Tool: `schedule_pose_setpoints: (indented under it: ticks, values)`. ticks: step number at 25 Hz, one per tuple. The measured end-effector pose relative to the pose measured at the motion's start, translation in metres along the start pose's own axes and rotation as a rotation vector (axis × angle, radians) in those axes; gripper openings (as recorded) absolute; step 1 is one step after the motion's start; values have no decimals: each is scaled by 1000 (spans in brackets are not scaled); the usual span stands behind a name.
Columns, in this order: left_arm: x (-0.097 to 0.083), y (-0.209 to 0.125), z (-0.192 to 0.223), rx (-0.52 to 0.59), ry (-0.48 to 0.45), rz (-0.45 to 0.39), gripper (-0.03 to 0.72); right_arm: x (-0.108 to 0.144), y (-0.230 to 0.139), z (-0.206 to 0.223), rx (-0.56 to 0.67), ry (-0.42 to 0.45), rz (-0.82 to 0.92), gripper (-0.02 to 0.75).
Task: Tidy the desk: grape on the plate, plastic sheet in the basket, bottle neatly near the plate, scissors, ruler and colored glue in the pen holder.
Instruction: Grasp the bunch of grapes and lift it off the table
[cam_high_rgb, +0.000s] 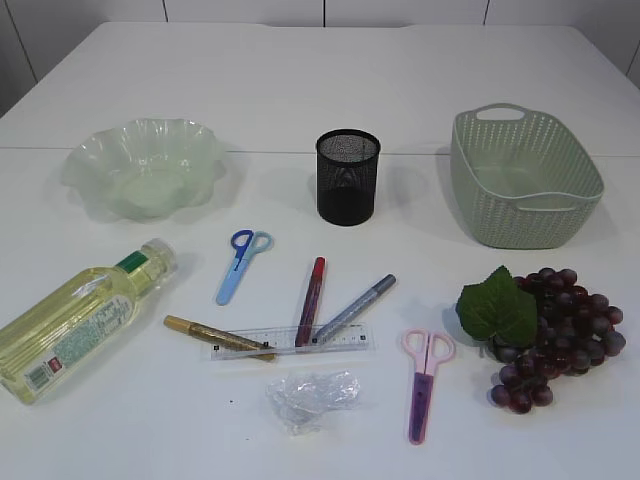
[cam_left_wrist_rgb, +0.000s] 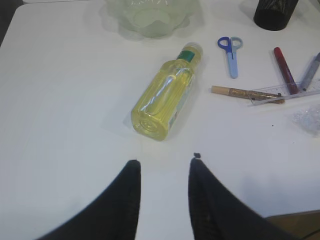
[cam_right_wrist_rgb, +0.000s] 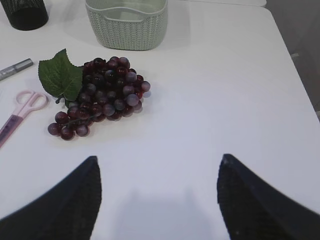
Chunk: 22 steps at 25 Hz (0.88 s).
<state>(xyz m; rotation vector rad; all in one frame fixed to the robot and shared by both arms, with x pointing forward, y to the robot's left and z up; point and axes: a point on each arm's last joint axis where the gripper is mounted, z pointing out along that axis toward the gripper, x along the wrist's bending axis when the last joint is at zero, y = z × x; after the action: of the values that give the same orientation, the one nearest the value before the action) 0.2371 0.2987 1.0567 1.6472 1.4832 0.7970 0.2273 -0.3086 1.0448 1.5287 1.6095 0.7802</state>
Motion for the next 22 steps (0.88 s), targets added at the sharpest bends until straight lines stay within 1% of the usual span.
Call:
schedule_pose_setpoints:
  ticks: [22]
  values:
    - [0, 0, 0, 0, 0, 0, 239, 0, 0, 0, 0, 0, 0, 561]
